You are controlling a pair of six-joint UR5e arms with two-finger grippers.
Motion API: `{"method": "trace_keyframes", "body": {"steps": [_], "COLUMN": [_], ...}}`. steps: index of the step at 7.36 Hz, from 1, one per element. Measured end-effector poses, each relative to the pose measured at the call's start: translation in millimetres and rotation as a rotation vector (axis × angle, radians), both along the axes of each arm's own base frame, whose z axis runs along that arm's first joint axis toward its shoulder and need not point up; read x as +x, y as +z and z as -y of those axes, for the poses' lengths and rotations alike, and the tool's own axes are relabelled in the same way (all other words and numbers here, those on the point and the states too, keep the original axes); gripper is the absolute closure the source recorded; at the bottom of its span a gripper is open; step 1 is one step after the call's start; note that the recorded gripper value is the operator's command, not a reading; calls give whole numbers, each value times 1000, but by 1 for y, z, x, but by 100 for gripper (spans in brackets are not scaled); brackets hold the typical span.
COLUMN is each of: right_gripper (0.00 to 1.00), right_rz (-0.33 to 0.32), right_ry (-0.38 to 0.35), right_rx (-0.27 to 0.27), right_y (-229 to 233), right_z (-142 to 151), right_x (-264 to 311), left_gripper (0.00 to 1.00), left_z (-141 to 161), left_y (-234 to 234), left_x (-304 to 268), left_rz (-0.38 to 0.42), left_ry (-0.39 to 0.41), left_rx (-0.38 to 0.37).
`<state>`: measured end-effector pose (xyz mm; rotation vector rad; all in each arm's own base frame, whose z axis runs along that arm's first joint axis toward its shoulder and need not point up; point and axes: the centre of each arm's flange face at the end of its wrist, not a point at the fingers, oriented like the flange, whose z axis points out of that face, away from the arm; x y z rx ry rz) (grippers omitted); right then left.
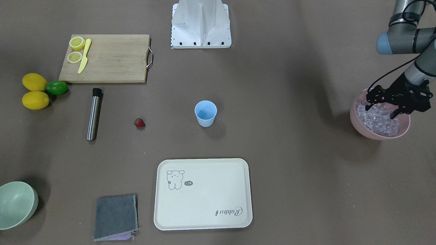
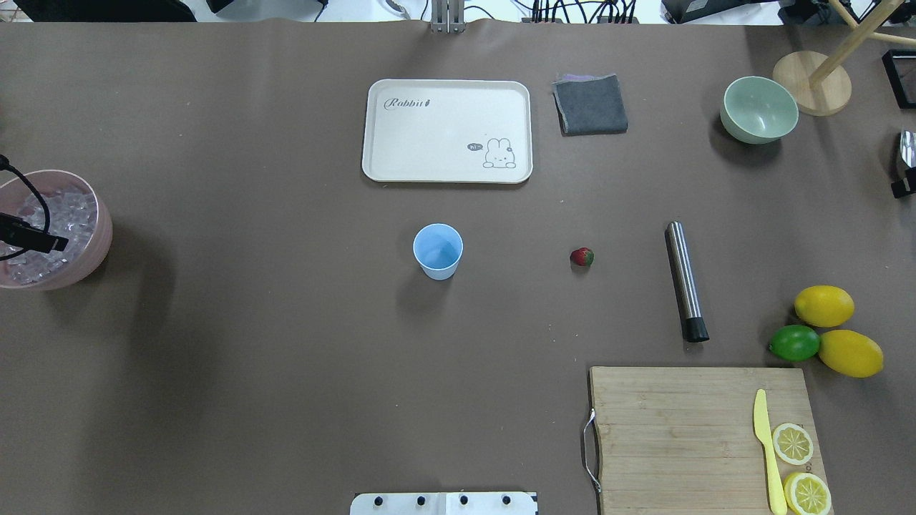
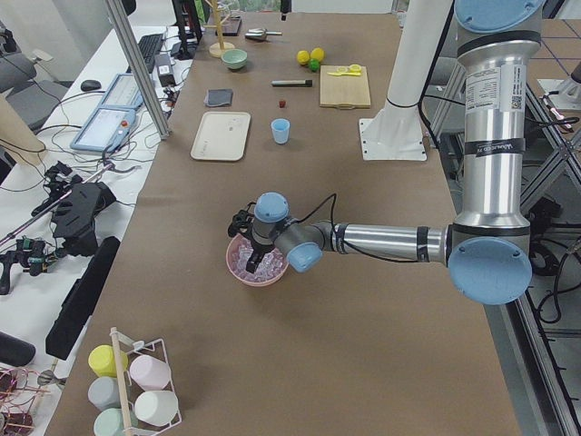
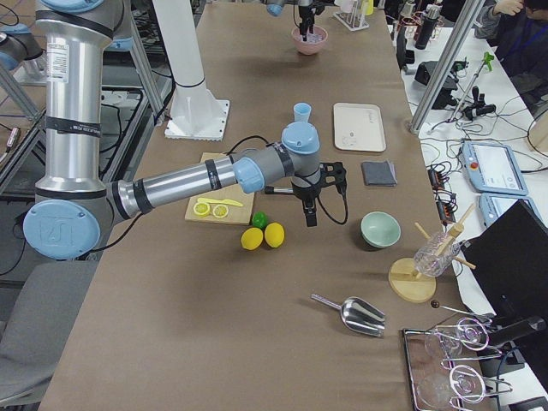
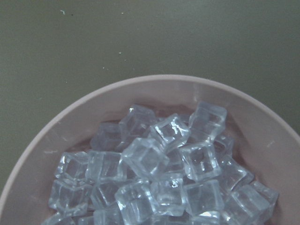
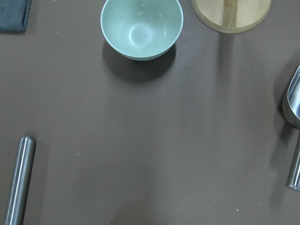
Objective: Mash ice and strawberries in cup
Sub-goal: 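Lower the left gripper into the ice cubes in the pink bowl, then close the left gripper on a clear ice cube and lift it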
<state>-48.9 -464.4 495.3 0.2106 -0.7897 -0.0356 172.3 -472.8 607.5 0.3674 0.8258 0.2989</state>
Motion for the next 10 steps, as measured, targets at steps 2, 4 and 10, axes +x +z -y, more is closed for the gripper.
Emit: {"method": "trace_keyframes", "body": {"steps": [2,4,10], "right_gripper": [0,0,0], "right_rz": [0,1,0], "right_ry": [0,0,-1], "right_rx": [0,-1,-3], "right_y": [0,0,1], "right_z": [0,0,-2], "right_x": [0,0,0], "left_gripper": [13,62,100], "left_z": [-1,-3,-6], "left_y": [1,3,-2], "left_x": [6,6,0], "left_rz": [15,19,7], "left_ry": [0,0,-2], "left_rx": [7,6,7]}}
